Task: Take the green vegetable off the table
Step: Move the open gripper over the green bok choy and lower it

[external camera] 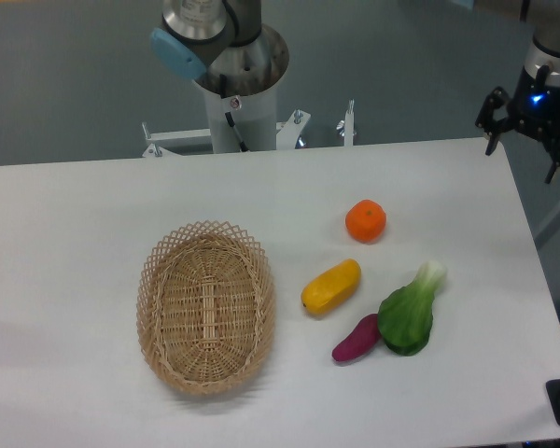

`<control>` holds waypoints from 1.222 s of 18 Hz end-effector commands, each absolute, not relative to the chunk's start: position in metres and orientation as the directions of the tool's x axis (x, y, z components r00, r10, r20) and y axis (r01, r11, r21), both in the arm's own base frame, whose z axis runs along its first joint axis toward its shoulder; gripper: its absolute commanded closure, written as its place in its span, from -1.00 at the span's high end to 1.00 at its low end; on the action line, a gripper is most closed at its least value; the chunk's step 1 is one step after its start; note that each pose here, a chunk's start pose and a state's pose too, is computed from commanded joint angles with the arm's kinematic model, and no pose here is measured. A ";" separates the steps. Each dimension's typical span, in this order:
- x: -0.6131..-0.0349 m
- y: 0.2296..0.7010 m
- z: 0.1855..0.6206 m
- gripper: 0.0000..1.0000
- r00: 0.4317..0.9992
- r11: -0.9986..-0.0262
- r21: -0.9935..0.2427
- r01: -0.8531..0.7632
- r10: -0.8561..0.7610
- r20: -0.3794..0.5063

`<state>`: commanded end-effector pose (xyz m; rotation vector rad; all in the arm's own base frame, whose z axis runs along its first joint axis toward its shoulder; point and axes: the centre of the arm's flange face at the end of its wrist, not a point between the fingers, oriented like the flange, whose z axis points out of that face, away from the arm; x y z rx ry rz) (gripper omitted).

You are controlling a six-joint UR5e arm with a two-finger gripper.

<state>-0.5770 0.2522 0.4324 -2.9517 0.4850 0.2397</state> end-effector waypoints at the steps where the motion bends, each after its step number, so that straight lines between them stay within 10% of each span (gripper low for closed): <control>1: -0.576 0.253 0.432 1.00 0.935 -0.938 -0.112 -0.329 -0.307 -0.179; 22: -0.552 0.295 0.349 1.00 0.967 -0.961 -0.142 -0.235 -0.217 -0.132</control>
